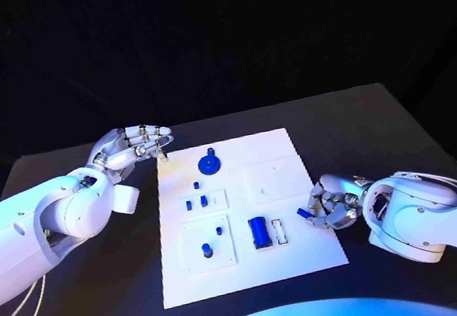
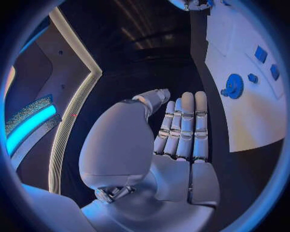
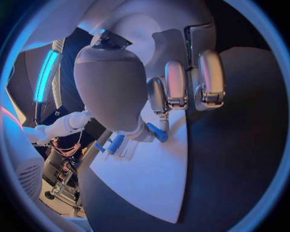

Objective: Assemble the parts on the task board

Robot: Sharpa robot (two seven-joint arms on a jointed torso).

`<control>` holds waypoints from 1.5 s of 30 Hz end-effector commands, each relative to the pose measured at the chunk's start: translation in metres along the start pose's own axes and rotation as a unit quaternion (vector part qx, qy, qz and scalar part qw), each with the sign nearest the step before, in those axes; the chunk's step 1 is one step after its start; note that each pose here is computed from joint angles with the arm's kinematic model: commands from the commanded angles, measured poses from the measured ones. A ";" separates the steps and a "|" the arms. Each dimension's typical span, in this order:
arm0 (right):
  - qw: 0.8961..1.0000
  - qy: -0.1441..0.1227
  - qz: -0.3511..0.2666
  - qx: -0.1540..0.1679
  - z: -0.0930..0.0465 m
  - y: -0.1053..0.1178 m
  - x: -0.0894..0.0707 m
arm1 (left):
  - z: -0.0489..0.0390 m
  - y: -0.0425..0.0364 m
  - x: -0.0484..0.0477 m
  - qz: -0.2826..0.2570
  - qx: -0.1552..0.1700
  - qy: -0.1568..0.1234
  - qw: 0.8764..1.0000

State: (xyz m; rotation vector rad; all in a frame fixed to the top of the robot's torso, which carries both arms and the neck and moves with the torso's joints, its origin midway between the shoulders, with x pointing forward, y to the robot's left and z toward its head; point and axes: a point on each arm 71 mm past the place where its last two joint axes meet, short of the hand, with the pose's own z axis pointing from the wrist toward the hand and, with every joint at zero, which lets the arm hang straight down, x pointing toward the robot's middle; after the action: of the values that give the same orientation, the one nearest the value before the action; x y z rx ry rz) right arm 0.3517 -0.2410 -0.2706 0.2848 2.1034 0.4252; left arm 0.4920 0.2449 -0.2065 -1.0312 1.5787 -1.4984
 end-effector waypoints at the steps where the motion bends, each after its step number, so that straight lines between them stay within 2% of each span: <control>1: 0.999 0.022 0.048 0.014 -0.002 0.005 0.005 | 0.0006 -0.0008 0.0022 -0.002 0.003 0.005 1.000; 10: 0.993 0.057 0.100 -0.001 0.002 0.024 0.015 | 0.0006 -0.0010 0.0027 0.000 0.004 0.008 1.000; 17: 0.991 0.068 0.119 -0.003 0.005 0.031 0.021 | 0.0004 -0.0011 0.0028 0.001 0.005 0.010 1.000; 31: 0.990 0.085 0.115 -0.002 0.009 0.036 0.026 | 0.0001 -0.0010 0.0026 0.002 0.004 0.011 1.000; 45: 0.991 0.091 0.096 -0.003 0.010 0.035 0.028 | -0.0003 -0.0010 0.0025 0.002 0.003 0.012 1.000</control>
State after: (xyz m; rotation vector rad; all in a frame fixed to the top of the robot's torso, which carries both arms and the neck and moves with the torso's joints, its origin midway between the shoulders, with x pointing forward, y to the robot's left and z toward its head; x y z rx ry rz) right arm 0.3479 -0.1984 -0.2820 0.5021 2.2433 0.5892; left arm 0.4916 0.2453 -0.2064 -1.0236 1.5845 -1.4964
